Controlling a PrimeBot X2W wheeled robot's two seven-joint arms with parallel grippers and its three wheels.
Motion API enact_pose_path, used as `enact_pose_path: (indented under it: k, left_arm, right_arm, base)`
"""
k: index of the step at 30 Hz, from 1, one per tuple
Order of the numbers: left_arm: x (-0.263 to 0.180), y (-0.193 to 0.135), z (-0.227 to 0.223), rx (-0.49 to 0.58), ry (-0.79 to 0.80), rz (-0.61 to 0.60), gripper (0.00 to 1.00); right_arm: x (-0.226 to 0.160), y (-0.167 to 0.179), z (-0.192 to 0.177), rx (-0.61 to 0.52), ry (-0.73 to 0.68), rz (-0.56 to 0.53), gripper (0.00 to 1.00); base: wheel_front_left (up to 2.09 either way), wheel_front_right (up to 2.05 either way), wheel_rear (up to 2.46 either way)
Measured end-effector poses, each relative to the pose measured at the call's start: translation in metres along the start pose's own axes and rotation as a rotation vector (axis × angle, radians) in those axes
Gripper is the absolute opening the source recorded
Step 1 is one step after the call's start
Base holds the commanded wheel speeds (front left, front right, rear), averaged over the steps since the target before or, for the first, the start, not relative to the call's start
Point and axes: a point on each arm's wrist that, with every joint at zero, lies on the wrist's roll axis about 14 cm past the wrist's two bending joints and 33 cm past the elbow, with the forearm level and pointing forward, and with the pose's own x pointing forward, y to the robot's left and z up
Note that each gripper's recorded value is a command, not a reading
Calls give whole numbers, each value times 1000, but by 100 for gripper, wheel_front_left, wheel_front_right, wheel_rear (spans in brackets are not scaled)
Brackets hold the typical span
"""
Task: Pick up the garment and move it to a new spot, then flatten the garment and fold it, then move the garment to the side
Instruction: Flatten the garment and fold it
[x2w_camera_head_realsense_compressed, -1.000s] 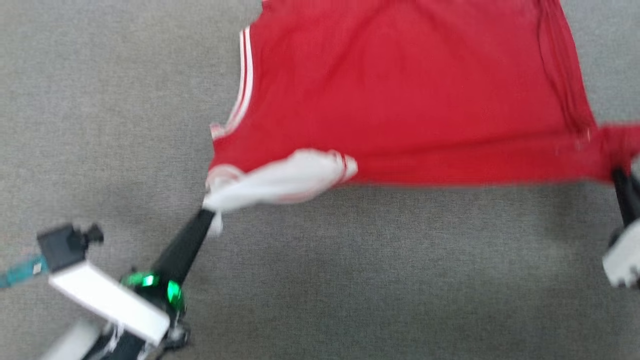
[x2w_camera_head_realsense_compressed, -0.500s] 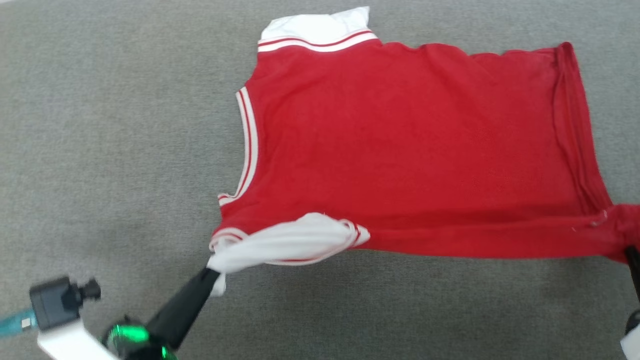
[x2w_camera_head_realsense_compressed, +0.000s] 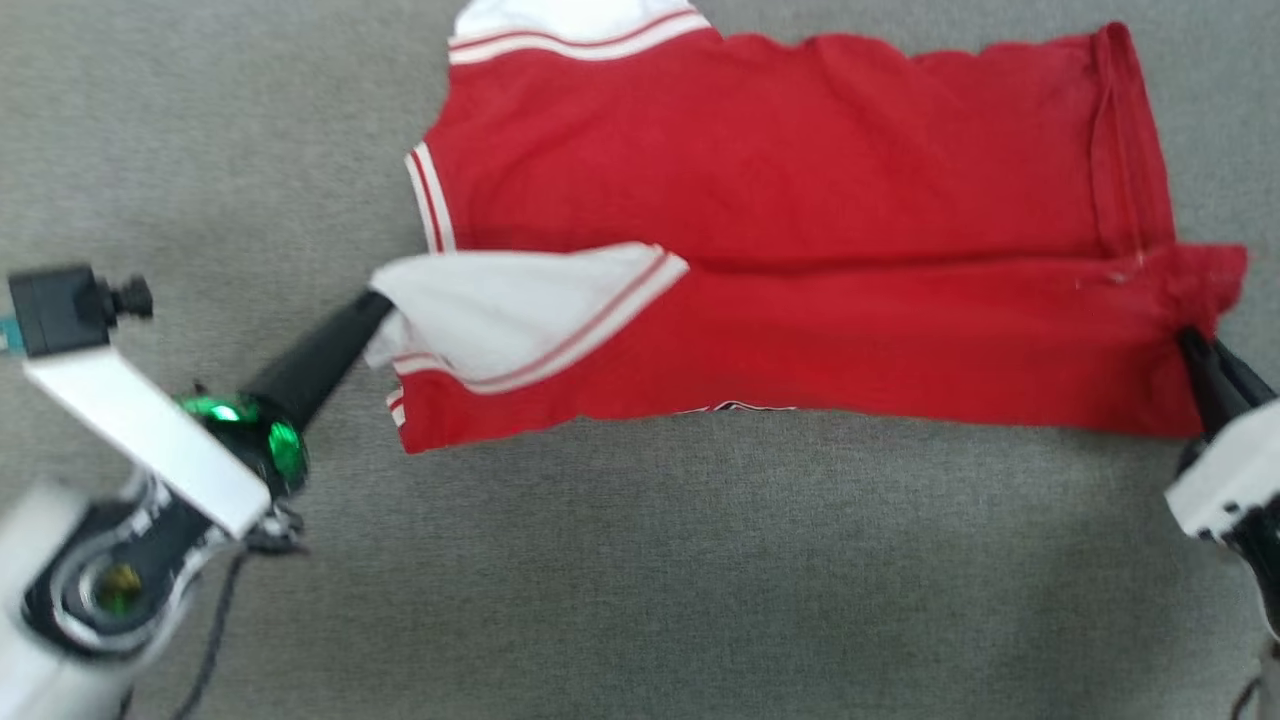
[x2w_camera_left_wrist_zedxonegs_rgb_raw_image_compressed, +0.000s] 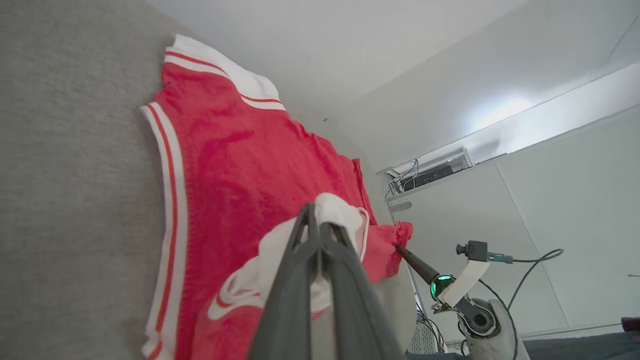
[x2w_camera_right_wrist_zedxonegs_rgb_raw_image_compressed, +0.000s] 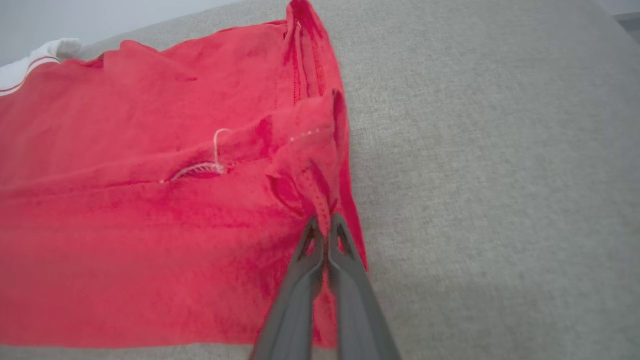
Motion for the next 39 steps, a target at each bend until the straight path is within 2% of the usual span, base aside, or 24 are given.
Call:
enact_pose_path:
  k: [7,12,13,14,15,18,19,24,28,30,32,39]
  left_arm:
    - [22,57,1,-27,44,124,0]
    - [25,74,-12,14,100,169,0]
    - [25,74,-13,32,103,171,39]
    - [25,73,-12,52,102,172,72]
    - [23,72,-13,93,110,174,100]
    - [18,63,-11,195,119,162,100]
    - [18,63,-11,195,119,162,100]
    - [-3,56,18,485,84,181,100]
    - [-14,38,24,596,100,154,100]
    - [-21,32,13,619,172,146,100]
    - [-35,36,-11,632,312,162,100]
    - [-42,55,-46,543,559,213,100]
  right_arm:
    - [29,5,-19,2,45,-4,0]
    - [36,6,-24,-11,52,-7,0]
    - [37,6,-23,-22,45,-7,11]
    - [36,7,-21,-33,37,-7,48]
    - [35,7,-19,-42,31,-6,100]
    - [30,7,-11,-65,8,-5,100]
    - [30,7,-11,-65,8,-5,100]
    - [14,4,21,-82,-105,-14,100]
    - [0,5,40,-90,-168,-10,100]
    - [-7,6,46,-92,-187,-3,100]
    - [-12,8,51,-97,-201,3,100]
    - [-16,10,54,-81,-225,6,100]
  base:
    - [0,0,0]
    - [0,0,0]
    - [0,0,0]
    - [0,0,0]
    - [0,0,0]
    - [0,0,0]
    - [0,0,0]
    - [0,0,0]
    - [0,0,0]
    - [0,0,0]
    - [0,0,0]
    - [0,0,0]
